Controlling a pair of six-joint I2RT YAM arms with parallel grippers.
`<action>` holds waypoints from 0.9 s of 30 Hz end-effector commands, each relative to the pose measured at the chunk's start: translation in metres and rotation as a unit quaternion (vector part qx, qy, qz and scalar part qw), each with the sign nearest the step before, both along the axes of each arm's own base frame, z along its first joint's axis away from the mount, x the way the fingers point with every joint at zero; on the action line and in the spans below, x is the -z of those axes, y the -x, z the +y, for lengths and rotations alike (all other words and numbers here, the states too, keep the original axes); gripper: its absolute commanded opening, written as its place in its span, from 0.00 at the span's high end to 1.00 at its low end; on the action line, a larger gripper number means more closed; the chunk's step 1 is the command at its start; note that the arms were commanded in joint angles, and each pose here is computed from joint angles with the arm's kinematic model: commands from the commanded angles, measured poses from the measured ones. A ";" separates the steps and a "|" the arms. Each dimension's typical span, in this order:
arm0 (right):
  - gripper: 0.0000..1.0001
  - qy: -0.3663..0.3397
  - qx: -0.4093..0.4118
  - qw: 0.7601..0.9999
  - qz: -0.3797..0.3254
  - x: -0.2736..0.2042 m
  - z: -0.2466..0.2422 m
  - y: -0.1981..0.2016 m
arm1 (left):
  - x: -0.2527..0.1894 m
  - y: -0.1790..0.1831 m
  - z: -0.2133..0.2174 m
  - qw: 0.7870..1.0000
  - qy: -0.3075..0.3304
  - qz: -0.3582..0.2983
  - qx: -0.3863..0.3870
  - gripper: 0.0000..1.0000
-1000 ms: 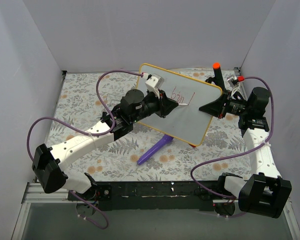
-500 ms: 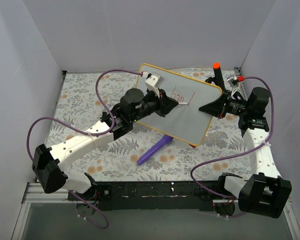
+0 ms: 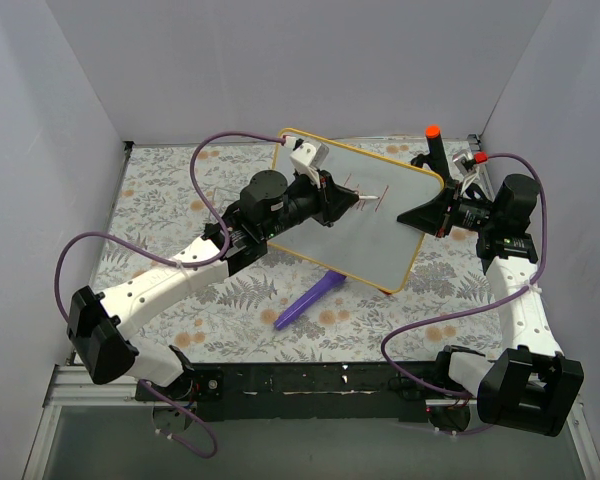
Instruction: Write a sentence on the whiteboard
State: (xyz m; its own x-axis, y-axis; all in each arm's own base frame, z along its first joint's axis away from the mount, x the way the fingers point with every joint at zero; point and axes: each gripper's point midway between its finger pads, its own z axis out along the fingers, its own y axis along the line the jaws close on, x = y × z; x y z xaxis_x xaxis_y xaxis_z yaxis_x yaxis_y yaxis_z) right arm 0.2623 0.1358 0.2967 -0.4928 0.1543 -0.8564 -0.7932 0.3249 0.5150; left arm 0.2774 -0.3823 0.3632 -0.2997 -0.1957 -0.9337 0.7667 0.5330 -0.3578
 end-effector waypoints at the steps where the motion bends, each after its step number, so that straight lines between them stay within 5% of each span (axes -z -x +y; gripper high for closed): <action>1: 0.99 0.004 -0.026 0.998 -0.058 -0.023 0.003 0.011 | -0.019 -0.004 0.006 1.000 0.010 -0.020 -0.011 1.00; 27: 0.99 0.004 -0.025 0.998 -0.059 -0.024 0.003 0.011 | 0.014 0.001 0.026 0.999 -0.018 0.007 -0.025 1.00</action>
